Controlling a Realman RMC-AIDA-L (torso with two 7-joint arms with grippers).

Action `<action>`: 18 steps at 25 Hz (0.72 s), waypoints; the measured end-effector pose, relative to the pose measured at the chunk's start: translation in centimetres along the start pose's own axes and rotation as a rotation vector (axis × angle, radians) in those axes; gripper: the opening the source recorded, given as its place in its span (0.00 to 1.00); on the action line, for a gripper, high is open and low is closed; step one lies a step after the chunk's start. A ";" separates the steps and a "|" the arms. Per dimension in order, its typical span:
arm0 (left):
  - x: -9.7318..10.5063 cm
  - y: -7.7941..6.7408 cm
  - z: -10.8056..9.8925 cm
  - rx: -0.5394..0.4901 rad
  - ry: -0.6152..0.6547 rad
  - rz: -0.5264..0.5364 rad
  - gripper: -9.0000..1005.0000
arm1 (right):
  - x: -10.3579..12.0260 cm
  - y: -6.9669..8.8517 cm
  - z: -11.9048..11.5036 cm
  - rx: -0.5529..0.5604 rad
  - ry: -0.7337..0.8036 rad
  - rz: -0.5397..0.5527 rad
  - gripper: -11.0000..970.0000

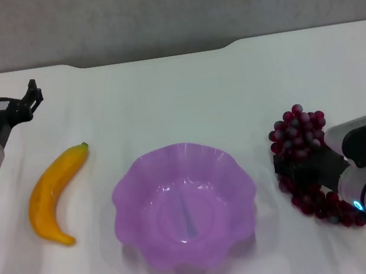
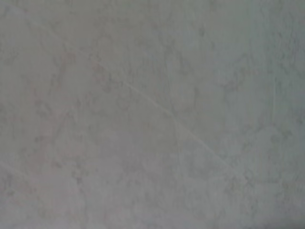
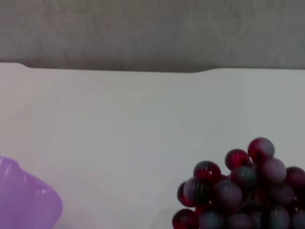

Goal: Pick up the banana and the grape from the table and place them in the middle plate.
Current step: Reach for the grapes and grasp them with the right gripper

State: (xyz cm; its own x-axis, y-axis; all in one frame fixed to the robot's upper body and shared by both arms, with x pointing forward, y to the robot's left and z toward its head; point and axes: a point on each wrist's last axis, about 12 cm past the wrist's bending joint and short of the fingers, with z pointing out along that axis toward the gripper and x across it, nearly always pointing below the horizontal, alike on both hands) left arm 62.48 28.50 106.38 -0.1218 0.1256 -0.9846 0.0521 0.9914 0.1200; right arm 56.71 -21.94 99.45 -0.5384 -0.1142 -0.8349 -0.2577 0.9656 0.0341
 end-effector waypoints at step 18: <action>-0.4 -0.6 0.3 0.012 -0.010 -0.003 0.89 | 0.5 -0.9 -0.1 0.029 0.016 0.002 0.88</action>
State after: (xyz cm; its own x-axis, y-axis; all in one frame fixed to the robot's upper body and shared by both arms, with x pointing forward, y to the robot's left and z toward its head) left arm 62.75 27.86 106.63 -0.1123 0.1217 -0.9862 0.0633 0.9913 0.1151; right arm 56.58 -22.91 99.02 -0.5518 -0.1154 -0.8259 -0.2335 0.9721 0.0202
